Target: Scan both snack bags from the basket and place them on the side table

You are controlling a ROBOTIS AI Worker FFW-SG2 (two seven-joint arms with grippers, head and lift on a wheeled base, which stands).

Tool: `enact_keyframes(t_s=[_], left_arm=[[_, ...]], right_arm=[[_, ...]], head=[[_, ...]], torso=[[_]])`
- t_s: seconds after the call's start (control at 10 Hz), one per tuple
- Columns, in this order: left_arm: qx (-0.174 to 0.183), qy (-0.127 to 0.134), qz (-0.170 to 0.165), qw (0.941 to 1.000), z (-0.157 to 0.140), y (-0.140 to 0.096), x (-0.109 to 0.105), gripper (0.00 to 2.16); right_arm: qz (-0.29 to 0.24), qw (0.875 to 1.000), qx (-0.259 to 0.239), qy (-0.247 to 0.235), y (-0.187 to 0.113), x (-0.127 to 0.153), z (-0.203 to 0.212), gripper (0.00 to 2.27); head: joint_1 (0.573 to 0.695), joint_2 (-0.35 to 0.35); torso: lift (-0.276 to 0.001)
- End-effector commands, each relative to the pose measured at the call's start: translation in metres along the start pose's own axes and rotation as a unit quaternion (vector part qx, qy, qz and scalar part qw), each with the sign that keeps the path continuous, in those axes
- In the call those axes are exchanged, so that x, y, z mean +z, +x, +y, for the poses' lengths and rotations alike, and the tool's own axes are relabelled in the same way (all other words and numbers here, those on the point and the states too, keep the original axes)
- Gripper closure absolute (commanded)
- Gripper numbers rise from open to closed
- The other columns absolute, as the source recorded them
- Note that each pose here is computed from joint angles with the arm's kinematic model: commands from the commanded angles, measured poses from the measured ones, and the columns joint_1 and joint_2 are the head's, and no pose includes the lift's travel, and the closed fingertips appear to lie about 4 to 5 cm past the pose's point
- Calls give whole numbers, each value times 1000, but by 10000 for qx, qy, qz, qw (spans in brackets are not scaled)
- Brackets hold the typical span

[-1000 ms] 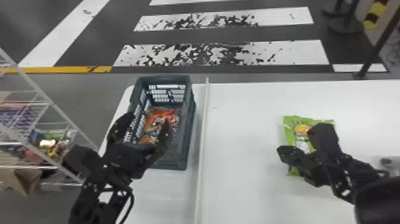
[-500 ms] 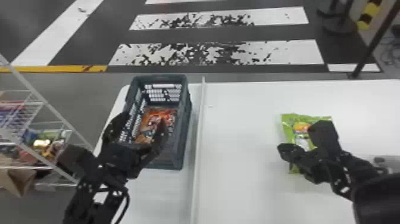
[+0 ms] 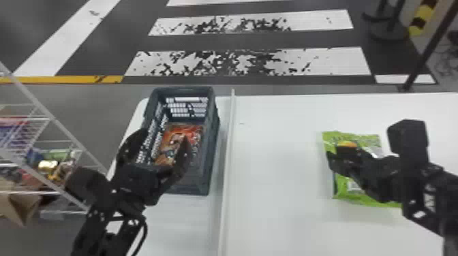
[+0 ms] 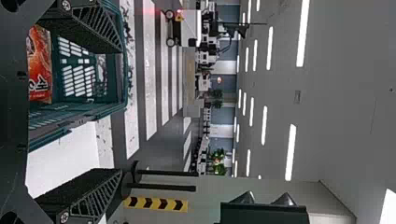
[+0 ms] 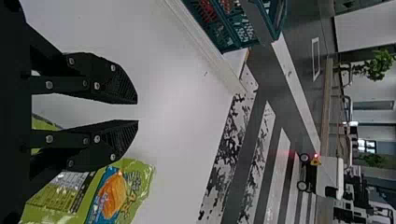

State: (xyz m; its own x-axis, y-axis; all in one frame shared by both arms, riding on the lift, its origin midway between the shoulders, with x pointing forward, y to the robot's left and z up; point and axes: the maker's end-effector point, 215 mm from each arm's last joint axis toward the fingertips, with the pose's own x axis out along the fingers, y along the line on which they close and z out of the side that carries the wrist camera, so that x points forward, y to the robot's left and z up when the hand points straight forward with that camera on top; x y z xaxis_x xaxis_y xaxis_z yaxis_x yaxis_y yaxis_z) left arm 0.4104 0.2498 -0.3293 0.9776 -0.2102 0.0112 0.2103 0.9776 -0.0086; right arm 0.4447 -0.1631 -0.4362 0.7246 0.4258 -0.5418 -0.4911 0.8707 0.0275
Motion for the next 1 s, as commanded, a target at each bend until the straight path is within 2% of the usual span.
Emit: enact_keyframes(t_s=[0.0, 0.1, 0.3, 0.4, 0.7, 0.9], left_arm=[[-5, 15, 6, 10000, 1, 0, 0, 87], [-10, 19, 7, 10000, 1, 0, 0, 87], [-7, 24, -7, 10000, 2, 3, 0, 87], [-14, 6, -1, 10000, 1, 4, -1, 87], [-36, -12, 0, 10000, -2, 5, -2, 87], [-49, -18, 7, 10000, -3, 5, -3, 87]], right_arm=[[122, 9984, -456, 317, -22, -5, -42, -2], [225, 9957, -775, 464, -38, -19, -72, -2], [378, 9883, -1288, 721, -73, -51, -122, 16], [464, 9839, -1527, 803, -89, -66, -141, 16], [848, 9728, -1887, 1042, -117, -117, -172, 16], [1173, 9679, -1942, 1082, -122, -151, -178, 16]], head=[[695, 118], [695, 95], [695, -6], [695, -32], [695, -160], [695, -202]], torso=[[-75], [-75], [-75], [-75], [-75], [-75]])
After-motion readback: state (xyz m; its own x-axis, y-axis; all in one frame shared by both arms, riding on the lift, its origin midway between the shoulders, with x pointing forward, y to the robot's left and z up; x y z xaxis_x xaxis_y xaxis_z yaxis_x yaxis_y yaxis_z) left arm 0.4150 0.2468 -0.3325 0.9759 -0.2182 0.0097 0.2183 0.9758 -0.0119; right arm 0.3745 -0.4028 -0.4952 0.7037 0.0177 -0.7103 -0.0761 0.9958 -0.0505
